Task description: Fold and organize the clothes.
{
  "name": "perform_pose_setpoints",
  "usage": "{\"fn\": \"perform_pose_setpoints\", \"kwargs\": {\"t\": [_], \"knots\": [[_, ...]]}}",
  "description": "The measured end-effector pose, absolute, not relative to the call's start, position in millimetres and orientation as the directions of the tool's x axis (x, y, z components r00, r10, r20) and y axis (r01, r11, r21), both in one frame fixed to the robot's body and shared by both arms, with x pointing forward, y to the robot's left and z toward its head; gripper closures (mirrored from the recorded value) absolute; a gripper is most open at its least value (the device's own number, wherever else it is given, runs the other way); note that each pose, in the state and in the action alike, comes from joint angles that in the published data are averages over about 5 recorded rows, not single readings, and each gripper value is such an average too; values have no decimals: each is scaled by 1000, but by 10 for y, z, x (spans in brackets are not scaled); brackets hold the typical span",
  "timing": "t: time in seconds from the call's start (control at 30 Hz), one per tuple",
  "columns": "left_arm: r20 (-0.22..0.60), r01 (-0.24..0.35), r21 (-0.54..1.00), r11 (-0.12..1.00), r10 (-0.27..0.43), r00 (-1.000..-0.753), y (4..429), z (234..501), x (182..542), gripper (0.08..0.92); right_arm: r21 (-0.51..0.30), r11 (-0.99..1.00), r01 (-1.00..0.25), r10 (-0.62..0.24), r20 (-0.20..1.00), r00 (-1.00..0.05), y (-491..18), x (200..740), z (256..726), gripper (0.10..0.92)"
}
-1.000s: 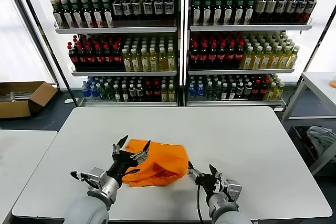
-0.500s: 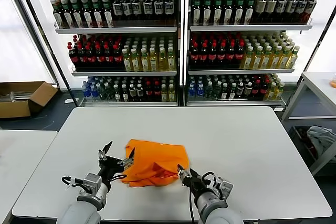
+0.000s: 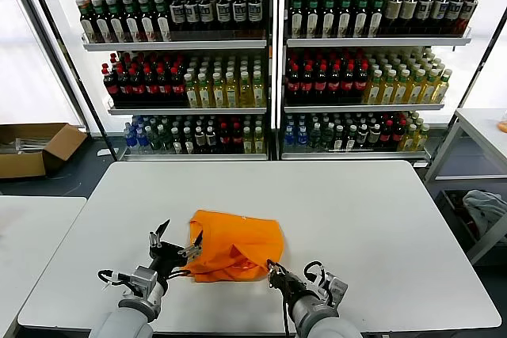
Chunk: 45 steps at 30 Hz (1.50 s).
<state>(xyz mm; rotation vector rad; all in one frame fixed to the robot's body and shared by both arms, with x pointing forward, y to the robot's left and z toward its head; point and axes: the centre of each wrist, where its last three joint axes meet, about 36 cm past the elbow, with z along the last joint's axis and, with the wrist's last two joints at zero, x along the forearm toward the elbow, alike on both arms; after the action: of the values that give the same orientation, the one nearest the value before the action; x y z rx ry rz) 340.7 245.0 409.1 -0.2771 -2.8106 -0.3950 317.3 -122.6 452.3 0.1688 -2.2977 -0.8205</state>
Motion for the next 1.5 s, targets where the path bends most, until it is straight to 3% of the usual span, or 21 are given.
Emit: {"fn": "perform_pose_setpoints", "kwargs": {"t": [0.2,0.47,0.87,1.23,1.33,1.5], "knots": [[348,258,283,924,152,-925,2471,4018,3358,177,598,794,106,-324,564,-760,-1273,3166,4547,913],[407,316,349,882,161,-899,2512,4016,3276,177,580,808,102,-306,562,-768,-1357,3183,4604,917],[523,392,359,847,165,-837,2552,4018,3185,177,555,826,93,-291,562,-774,-1416,3172,4626,917],[552,405,350,844,164,-818,2515,4009,3154,177,470,876,106,-221,588,-778,-1589,3164,4522,916],[553,410,341,846,172,-815,2506,4030,3129,177,448,888,102,-206,588,-782,-1627,3153,4506,884],[540,410,317,855,193,-819,2475,4116,3094,177,456,886,83,-211,557,-803,-1675,3165,4569,748]]}}
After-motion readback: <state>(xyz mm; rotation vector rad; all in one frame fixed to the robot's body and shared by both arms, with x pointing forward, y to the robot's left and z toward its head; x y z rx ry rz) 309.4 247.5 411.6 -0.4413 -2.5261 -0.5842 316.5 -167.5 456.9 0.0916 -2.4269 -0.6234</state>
